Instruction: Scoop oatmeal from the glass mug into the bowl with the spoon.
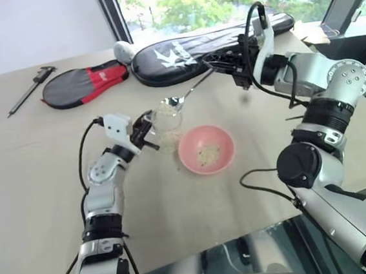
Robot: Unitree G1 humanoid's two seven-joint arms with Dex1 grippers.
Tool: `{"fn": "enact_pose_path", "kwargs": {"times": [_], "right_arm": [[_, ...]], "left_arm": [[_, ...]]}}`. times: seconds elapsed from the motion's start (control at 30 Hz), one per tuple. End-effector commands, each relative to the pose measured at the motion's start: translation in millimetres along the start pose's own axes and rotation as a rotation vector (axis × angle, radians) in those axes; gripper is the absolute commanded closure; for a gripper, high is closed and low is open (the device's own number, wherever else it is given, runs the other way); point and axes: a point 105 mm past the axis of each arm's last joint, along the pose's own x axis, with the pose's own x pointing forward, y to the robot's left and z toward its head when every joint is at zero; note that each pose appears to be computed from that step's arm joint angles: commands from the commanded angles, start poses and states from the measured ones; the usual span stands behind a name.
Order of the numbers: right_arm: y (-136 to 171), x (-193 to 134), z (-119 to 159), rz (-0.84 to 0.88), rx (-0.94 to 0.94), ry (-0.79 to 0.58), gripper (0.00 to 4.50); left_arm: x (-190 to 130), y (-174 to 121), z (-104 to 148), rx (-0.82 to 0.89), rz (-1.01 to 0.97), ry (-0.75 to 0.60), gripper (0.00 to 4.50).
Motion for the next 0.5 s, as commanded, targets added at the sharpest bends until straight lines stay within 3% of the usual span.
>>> {"fn": "enact_pose_path", "kwargs": {"times": [0.03,0.5], "right_arm": [[14,-10,3,0.049,-0.054,-0.012,4.5],[2,-44,-18,-0.032,-0.143,0.026,4.5]], "left_arm": [[-5,5,-11,0.012,0.001,0.05,4.48],[-5,10,-16,0.007,-0.001,0.069,4.48]]}}
